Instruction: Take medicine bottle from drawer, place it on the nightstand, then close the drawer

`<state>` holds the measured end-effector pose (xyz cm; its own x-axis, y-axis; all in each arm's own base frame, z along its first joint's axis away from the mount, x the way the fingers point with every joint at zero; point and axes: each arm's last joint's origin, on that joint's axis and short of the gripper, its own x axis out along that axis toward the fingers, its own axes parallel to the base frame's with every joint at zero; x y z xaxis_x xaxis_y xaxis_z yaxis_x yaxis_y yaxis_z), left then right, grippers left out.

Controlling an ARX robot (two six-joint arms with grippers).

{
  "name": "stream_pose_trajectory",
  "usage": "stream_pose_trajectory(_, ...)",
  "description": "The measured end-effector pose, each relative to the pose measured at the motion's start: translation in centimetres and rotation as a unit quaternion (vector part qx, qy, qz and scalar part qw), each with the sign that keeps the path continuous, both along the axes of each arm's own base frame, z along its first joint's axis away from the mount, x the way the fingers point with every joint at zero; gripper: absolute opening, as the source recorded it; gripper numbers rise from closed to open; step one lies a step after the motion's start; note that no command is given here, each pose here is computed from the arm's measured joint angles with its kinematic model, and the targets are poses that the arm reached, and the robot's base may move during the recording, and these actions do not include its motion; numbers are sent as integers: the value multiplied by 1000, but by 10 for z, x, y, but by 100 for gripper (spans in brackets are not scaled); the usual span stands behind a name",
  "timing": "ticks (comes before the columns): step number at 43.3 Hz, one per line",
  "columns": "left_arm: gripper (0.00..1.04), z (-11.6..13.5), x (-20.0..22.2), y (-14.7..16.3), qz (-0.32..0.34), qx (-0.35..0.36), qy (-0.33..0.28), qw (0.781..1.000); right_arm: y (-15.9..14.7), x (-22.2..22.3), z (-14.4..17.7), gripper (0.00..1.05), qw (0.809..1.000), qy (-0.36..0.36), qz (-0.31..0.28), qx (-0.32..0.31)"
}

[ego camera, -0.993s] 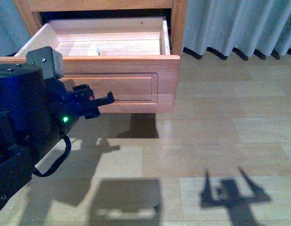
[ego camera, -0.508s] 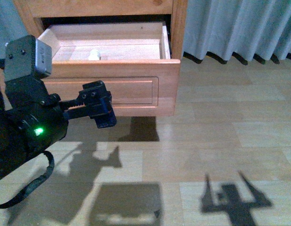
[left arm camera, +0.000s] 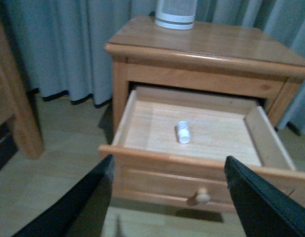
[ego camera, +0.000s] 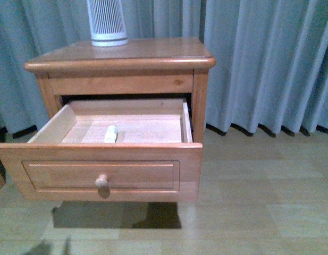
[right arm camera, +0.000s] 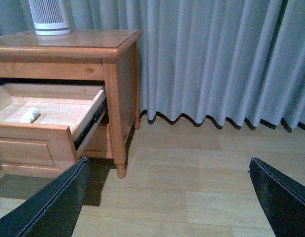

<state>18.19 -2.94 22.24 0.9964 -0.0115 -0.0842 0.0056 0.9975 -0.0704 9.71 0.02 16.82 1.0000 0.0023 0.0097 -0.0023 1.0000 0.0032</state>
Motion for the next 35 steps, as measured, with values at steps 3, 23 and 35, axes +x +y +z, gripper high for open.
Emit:
stream_pose_trajectory(3,56,3,-30,7,5,18,4,1000,0,0,0,98,1000,0,0,0)
stream_pose_trajectory(23,3,-25,-84,29,2,30,-40,999,0,0,0,98,1000,0,-2,0)
stream_pose_trajectory(35,3,-36,-84,29,4,30,-39,999,0,0,0,98,1000,0,2,0)
